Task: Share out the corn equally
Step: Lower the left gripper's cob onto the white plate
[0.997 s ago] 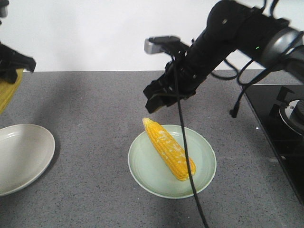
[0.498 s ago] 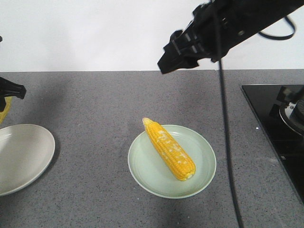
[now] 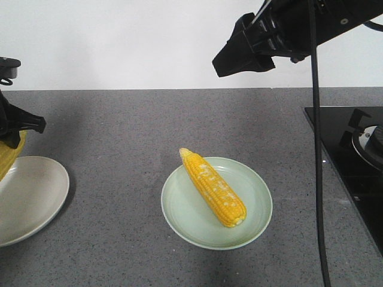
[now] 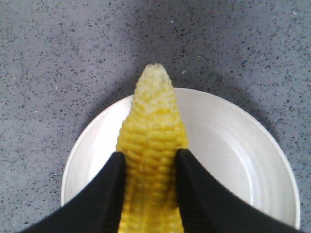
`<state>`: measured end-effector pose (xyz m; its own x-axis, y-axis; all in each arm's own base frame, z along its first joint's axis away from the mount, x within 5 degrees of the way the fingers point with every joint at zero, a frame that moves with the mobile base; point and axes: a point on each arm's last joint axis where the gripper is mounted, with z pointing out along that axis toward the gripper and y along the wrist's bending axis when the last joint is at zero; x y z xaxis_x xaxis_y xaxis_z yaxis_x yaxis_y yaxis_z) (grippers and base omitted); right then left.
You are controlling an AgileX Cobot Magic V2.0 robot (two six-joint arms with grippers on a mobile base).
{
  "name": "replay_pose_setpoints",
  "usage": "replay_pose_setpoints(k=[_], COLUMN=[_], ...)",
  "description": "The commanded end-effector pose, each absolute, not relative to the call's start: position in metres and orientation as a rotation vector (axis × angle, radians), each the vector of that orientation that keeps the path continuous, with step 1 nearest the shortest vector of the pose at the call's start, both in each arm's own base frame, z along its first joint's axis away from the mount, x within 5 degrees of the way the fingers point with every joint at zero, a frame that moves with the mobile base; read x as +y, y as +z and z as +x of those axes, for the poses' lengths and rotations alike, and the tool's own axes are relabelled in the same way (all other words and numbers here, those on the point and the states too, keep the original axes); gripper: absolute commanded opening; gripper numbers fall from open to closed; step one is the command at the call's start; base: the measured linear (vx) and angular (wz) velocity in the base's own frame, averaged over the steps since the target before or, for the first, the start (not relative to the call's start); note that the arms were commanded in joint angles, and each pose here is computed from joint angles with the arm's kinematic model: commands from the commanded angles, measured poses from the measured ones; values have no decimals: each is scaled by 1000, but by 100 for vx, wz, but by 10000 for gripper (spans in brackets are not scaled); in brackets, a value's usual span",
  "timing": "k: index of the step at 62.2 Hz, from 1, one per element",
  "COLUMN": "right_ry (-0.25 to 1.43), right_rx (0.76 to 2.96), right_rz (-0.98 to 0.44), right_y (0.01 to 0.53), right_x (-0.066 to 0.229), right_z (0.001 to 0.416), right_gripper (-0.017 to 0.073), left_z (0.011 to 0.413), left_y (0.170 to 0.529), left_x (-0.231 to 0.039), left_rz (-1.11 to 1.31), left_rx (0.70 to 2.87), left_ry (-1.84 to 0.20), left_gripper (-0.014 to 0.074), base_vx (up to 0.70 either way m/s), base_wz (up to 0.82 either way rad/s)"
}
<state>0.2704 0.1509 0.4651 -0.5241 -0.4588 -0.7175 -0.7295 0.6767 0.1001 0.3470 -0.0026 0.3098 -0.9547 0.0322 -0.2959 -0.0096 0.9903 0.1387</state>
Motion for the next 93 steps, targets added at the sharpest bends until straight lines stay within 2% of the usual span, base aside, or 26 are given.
replay_pose_setpoints(k=[1, 21, 34, 55, 65, 77, 93], right_ry=[523, 523, 524, 524, 503, 498, 425], right_rx=[2161, 2162, 2164, 2166, 2167, 2134, 2065], right_rz=[-919, -918, -915, -911, -908, -902, -887], right_y=[482, 482, 482, 482, 483, 492, 510], right_x=[145, 145, 145, 145, 143, 138, 125], right_z=[255, 255, 255, 255, 255, 243, 222], right_gripper=[380, 380, 380, 380, 363, 262, 45], left_z=[343, 343, 341, 339, 337, 333, 312], left_y=[331, 331, 331, 330, 329, 337, 370], left_x=[-2, -2, -2, -2, -7, -17, -24], left_rz=[-25, -91, -93, -108, -125, -76, 70], left_rx=[2736, 2737, 2755, 2783, 2807, 2781, 2649], left_ry=[190, 179, 183, 182, 99, -58, -156], left_gripper=[106, 340, 406, 405, 400, 349, 143], base_vx=[0, 0, 0, 0, 0, 0, 0], base_wz=[0, 0, 0, 0, 0, 0, 0])
